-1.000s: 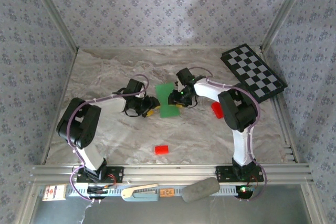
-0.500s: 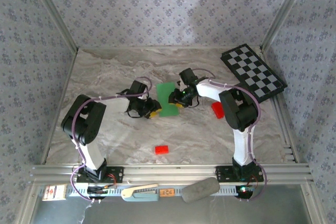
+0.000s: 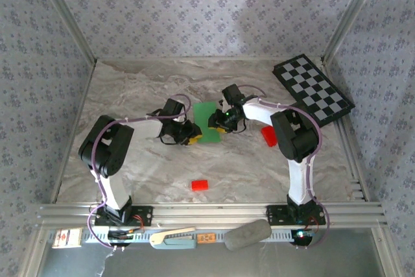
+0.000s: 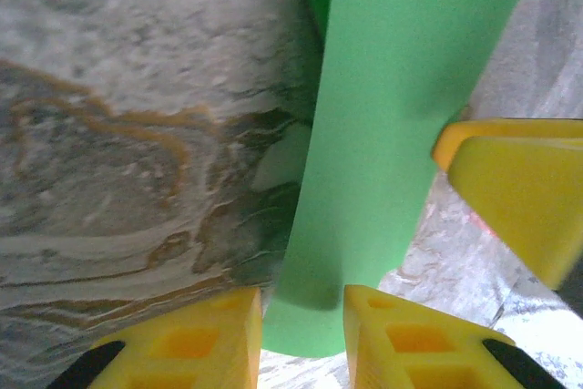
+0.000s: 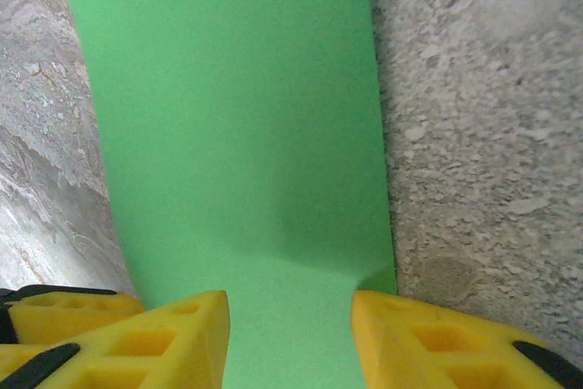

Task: Fold a paper plane with a square sheet of paper (pick it up from the middle)
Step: Third fold the triangle at the center of the table.

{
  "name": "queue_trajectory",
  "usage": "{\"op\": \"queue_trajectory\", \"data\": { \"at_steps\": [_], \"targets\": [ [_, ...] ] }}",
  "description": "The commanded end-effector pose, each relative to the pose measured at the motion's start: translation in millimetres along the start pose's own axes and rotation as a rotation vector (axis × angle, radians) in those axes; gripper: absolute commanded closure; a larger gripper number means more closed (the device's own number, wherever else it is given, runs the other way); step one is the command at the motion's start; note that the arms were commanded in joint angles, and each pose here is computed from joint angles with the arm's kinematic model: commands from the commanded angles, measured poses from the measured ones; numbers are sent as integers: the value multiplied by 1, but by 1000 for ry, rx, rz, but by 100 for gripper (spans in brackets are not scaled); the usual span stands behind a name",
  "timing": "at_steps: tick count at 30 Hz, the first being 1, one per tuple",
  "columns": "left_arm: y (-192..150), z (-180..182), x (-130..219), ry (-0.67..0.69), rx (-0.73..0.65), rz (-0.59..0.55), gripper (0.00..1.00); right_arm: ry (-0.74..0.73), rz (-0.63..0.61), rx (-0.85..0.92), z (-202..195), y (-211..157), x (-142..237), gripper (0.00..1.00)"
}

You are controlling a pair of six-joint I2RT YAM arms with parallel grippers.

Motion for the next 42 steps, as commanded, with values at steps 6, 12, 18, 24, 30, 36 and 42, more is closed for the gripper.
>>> {"op": "queue_trajectory", "data": {
  "at_steps": [6,12,18,24,30,36,42],
  "targets": [
    [8,-23,9,-85,-70,-14,70,-106,88,-66,-31,-22,-18,56],
    [19,-30,9,-147,-73,-30,62,-104,88,-64,-31,-22,-18,56],
    [27,-31,6,-175,-71,-25,57,-101,85,-63,-30,-22,-17,56],
    [33,-28,1,-166,-46,-22,64,-94,81,-61,-29,-22,-17,56],
    [34,-21,-1,-132,-15,-25,75,-43,30,-33,-20,-13,-9,55],
    [35,-19,-1,-123,2,-31,91,16,-74,76,2,6,14,53],
    [36,-19,4,-109,28,-43,97,0,-205,234,19,17,46,41]
  ]
}}
Point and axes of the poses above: each hand's point on the last joint's axis, 136 mm out from that joint toward the fingers, its own x axis back along the fingers, its own z axis along the line the jaws close on, y = z × x, the point moved 6 cm from there along x, back along the fingers, and after that the axes turned 8 degrees about x, right-handed, at the moved point
